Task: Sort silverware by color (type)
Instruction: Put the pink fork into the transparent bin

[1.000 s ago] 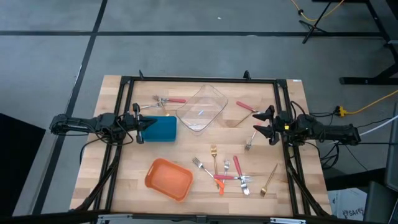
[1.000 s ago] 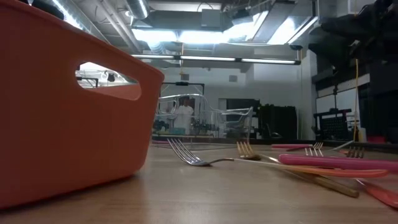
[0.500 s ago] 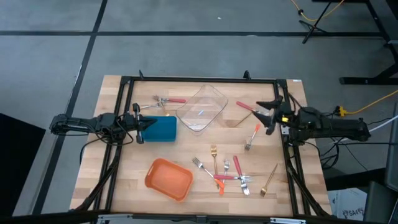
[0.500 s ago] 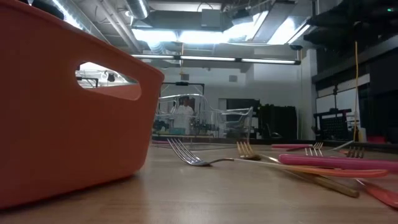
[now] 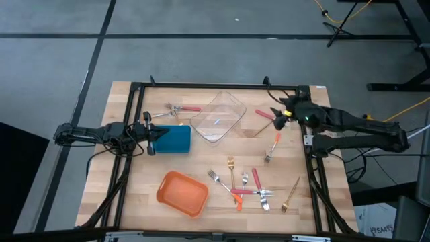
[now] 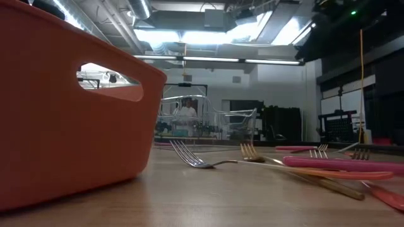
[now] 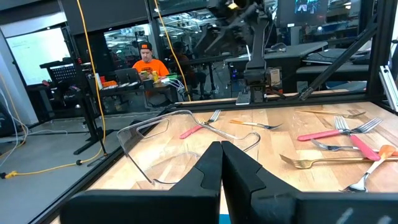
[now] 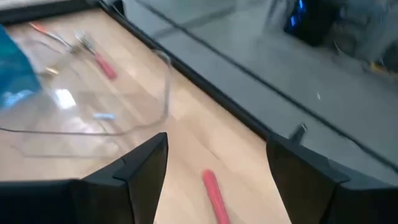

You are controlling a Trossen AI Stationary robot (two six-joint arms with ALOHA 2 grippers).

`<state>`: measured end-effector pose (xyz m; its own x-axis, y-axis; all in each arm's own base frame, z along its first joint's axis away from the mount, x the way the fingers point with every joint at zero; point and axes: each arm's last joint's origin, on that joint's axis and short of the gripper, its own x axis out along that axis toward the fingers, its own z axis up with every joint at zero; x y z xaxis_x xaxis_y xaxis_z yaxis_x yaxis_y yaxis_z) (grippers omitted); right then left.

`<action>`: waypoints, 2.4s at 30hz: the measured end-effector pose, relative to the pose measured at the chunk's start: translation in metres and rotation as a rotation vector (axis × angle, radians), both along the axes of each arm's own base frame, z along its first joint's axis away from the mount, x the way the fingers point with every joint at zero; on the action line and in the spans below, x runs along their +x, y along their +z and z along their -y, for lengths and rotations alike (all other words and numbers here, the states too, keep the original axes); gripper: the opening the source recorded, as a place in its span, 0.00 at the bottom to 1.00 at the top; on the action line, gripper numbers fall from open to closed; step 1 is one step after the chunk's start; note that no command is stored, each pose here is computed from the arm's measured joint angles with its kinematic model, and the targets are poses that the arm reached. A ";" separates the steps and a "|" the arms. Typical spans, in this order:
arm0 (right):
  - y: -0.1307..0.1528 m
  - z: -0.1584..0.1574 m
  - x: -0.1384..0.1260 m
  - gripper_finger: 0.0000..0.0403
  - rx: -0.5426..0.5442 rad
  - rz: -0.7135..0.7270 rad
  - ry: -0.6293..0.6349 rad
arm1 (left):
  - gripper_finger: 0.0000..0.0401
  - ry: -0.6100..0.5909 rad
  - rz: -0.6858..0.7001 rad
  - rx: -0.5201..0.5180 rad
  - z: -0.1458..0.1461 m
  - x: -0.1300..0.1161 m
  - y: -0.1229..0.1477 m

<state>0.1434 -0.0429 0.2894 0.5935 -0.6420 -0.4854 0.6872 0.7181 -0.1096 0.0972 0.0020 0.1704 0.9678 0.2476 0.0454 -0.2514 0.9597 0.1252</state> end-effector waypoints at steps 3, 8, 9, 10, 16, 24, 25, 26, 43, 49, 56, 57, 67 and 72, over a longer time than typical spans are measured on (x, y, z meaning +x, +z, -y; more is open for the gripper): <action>-0.001 0.015 0.010 0.65 0.079 -0.044 -0.003 | 0.00 0.000 0.000 0.000 0.000 0.000 0.000; -0.017 0.044 0.019 0.65 0.235 -0.128 -0.021 | 0.00 0.000 0.000 0.000 0.000 0.000 0.000; -0.022 0.050 0.020 0.65 0.267 -0.153 -0.038 | 0.00 0.000 0.000 0.000 0.000 0.000 0.000; -0.026 0.056 0.021 0.65 0.294 -0.173 -0.055 | 0.00 0.000 0.000 0.000 0.000 0.000 0.000; -0.055 0.087 0.024 0.65 0.394 -0.305 -0.158 | 0.00 0.000 0.000 0.000 0.000 0.000 0.000; -0.091 0.108 0.033 0.65 0.519 -0.443 -0.170 | 0.00 0.000 0.000 0.000 0.000 0.000 0.000; -0.096 0.109 0.035 0.65 0.528 -0.463 -0.166 | 0.00 0.000 0.000 0.000 0.000 0.000 0.000; -0.099 0.110 0.036 0.65 0.533 -0.485 -0.156 | 0.00 0.000 0.000 0.000 0.000 0.000 0.000; -0.141 0.117 0.043 0.65 0.604 -0.717 -0.120 | 0.00 0.000 0.000 0.000 0.000 0.000 0.000; -0.148 0.118 0.045 0.65 0.616 -0.735 -0.120 | 0.00 0.000 0.000 -0.001 0.000 0.000 0.000; -0.151 0.119 0.046 0.63 0.623 -0.740 -0.117 | 0.00 0.000 0.000 -0.001 0.000 0.000 0.000; -0.151 0.119 0.046 0.61 0.625 -0.739 -0.116 | 0.00 -0.001 0.000 -0.001 0.000 0.000 0.000; -0.152 0.117 0.047 0.44 0.664 -0.716 -0.088 | 0.00 0.000 0.000 -0.001 0.000 0.000 0.000; -0.152 0.117 0.046 0.41 0.667 -0.715 -0.083 | 0.00 0.000 0.000 -0.001 0.000 0.000 0.000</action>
